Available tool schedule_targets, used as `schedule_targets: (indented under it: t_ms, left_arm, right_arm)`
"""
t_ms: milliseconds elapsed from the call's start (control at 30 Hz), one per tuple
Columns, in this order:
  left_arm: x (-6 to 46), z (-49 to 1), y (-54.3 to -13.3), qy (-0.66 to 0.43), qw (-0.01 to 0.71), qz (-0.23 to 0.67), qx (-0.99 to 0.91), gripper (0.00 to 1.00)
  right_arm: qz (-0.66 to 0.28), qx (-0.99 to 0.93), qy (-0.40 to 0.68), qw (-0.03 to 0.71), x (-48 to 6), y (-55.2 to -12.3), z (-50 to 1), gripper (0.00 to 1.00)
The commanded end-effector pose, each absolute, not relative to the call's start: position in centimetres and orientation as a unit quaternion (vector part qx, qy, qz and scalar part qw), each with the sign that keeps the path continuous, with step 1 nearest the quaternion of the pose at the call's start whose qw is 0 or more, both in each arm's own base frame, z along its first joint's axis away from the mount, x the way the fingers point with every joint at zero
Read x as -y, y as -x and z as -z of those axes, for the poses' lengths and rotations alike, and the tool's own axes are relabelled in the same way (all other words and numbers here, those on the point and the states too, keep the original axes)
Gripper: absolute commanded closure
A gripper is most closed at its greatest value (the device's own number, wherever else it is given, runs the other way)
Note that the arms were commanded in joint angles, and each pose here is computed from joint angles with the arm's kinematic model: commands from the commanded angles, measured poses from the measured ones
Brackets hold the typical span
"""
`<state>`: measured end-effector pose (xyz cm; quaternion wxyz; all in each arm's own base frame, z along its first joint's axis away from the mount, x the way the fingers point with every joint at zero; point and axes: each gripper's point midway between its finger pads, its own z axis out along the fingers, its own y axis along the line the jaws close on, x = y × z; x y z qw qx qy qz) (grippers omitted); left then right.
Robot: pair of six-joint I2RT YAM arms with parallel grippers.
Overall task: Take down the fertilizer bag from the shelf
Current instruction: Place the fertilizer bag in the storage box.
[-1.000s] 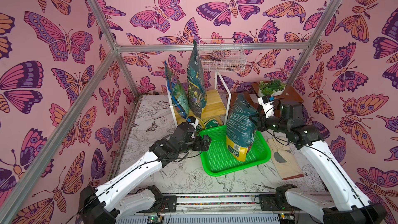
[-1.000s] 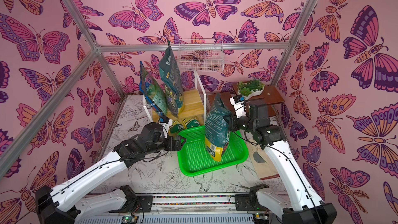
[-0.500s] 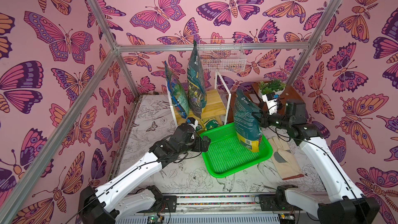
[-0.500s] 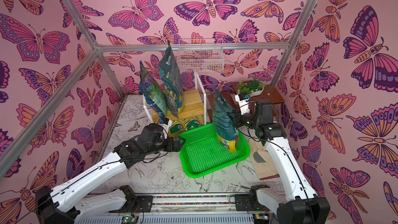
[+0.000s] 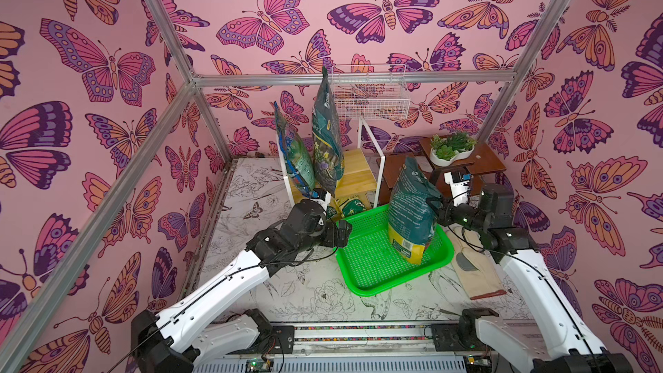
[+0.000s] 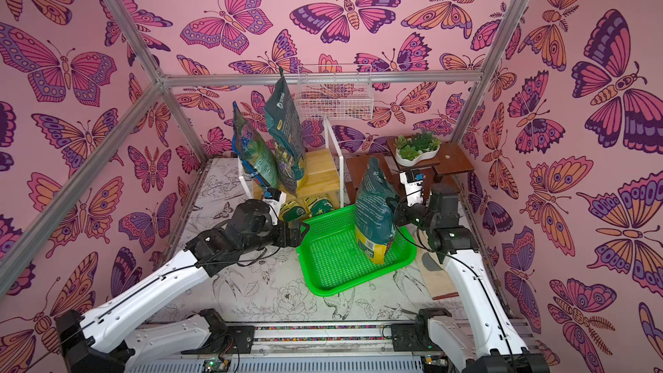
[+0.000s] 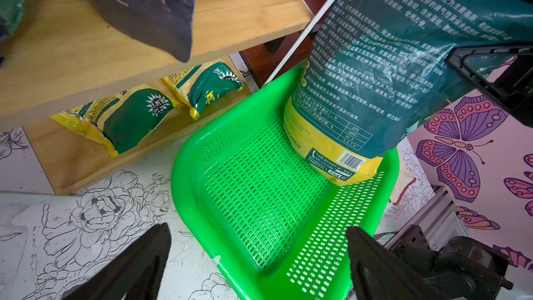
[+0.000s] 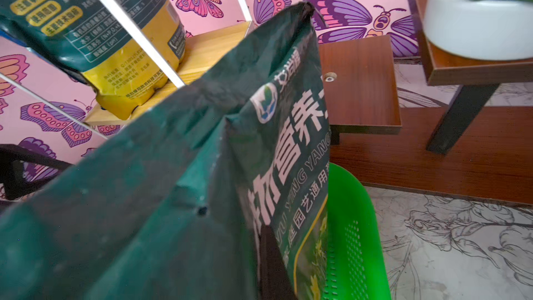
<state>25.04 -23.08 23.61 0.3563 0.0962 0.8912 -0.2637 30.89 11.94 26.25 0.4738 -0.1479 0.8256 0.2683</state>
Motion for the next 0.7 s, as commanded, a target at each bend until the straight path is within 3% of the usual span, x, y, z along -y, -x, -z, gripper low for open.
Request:
schedule_targets:
  t_ms: [0, 267, 333, 467, 533, 633, 667]
  left_arm:
    - [22.9, -22.9, -24.9, -0.097, 0.349, 0.253, -0.897, 0.00]
    - [22.7, -23.0, -24.9, -0.097, 0.353, 0.250, -0.897, 0.00]
    - [22.7, -23.0, -24.9, -0.097, 0.352, 0.250, -0.897, 0.00]
    - [22.5, -22.8, -24.9, -0.094, 0.353, 0.248, -0.897, 0.00]
    - [22.4, -22.6, -24.8, -0.093, 0.353, 0.246, -0.898, 0.00]
    - [22.4, -22.6, -24.7, -0.095, 0.353, 0.247, -0.897, 0.00]
    - [22.3, -22.7, -24.7, -0.095, 0.353, 0.248, -0.897, 0.00]
  right_arm:
    - [-0.237, -0.820, 0.122, 0.507, -10.2, -32.2, -27.5, 1.00]
    - [-0.225, -0.831, 0.080, 0.502, -9.0, -33.0, -26.3, 1.00]
    - [-0.227, -0.836, 0.071, 0.494, -8.9, -33.0, -25.8, 0.88]
    - [-0.245, -0.841, 0.061, 0.478, -9.2, -32.2, -24.7, 0.82]
    - [-0.248, -0.840, 0.057, 0.479, -9.2, -31.9, -24.7, 0.70]
    - [-0.246, -0.838, 0.046, 0.485, -9.0, -31.5, -25.2, 0.40]
    - [-0.245, -0.837, 0.043, 0.488, -8.9, -31.3, -25.4, 0.36]
